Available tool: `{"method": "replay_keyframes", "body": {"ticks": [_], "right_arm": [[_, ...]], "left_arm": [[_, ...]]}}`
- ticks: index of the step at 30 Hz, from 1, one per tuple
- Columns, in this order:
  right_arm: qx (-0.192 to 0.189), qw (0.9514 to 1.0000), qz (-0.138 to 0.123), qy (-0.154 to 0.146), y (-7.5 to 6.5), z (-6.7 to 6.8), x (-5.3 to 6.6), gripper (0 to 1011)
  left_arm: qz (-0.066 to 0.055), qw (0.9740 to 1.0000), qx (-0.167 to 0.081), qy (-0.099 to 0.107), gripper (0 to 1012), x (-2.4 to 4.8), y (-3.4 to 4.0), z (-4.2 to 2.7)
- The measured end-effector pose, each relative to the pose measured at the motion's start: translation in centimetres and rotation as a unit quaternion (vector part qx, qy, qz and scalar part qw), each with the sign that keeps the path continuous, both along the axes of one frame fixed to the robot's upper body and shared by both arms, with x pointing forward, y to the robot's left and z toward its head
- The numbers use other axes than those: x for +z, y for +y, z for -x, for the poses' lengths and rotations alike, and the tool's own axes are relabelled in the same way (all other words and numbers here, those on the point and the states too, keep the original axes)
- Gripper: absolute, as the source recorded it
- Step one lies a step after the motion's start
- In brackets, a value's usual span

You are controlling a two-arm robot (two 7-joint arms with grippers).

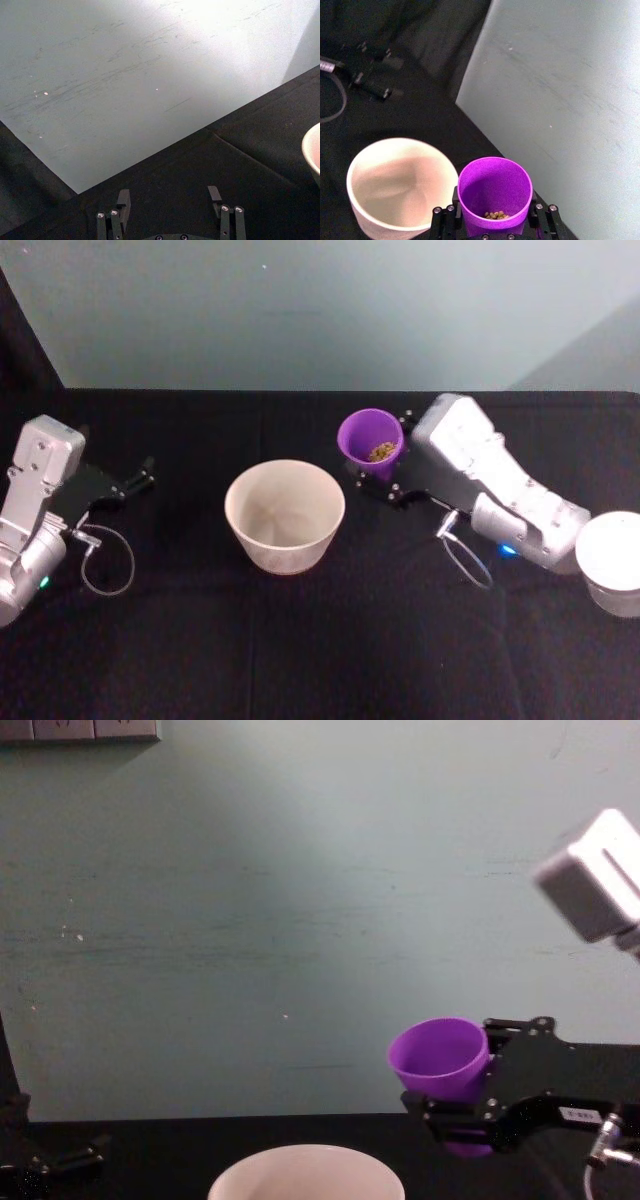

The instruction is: Pick up the cup and pour the mung beans from the cup into the bowl.

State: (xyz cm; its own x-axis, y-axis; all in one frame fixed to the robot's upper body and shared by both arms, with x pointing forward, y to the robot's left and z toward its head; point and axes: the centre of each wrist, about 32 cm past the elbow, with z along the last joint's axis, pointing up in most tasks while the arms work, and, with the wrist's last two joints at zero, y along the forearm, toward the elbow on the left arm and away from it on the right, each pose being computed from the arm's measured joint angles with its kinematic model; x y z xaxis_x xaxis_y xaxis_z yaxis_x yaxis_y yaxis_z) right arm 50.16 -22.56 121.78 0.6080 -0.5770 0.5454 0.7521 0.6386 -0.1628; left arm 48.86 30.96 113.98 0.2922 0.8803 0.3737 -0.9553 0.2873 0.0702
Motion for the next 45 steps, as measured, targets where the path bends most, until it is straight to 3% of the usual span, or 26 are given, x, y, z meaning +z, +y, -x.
{"method": "replay_keyframes", "body": {"ticks": [3,7,15,21,26,34,45], "right_arm": [[0.011,0.9993,0.035,-0.009,0.7,-0.3,0.9,723],[0.018,0.9977,0.063,-0.016,1.2,-0.7,1.8,723],[0.023,0.9894,0.139,-0.035,2.9,-1.4,3.4,723],[0.023,0.9777,0.201,-0.054,4.5,-1.8,4.3,723],[0.024,0.9637,0.255,-0.074,6.1,-1.8,5.0,723],[0.019,0.9488,0.300,-0.098,7.8,-1.5,5.3,723],[0.015,0.9289,0.346,-0.132,9.7,-0.7,4.5,723]], "left_arm": [[0.000,1.0000,0.000,0.000,1000,0.00,0.00,0.00],[0.000,1.0000,0.000,0.000,1000,0.00,0.00,0.00],[0.000,1.0000,0.000,0.000,1000,0.00,0.00,0.00],[0.000,1.0000,0.000,0.000,1000,0.00,0.00,0.00],[0.000,1.0000,0.000,0.000,1000,0.00,0.00,0.00],[0.000,1.0000,0.000,0.000,1000,0.00,0.00,0.00],[0.000,1.0000,0.000,0.000,1000,0.00,0.00,0.00]]}}
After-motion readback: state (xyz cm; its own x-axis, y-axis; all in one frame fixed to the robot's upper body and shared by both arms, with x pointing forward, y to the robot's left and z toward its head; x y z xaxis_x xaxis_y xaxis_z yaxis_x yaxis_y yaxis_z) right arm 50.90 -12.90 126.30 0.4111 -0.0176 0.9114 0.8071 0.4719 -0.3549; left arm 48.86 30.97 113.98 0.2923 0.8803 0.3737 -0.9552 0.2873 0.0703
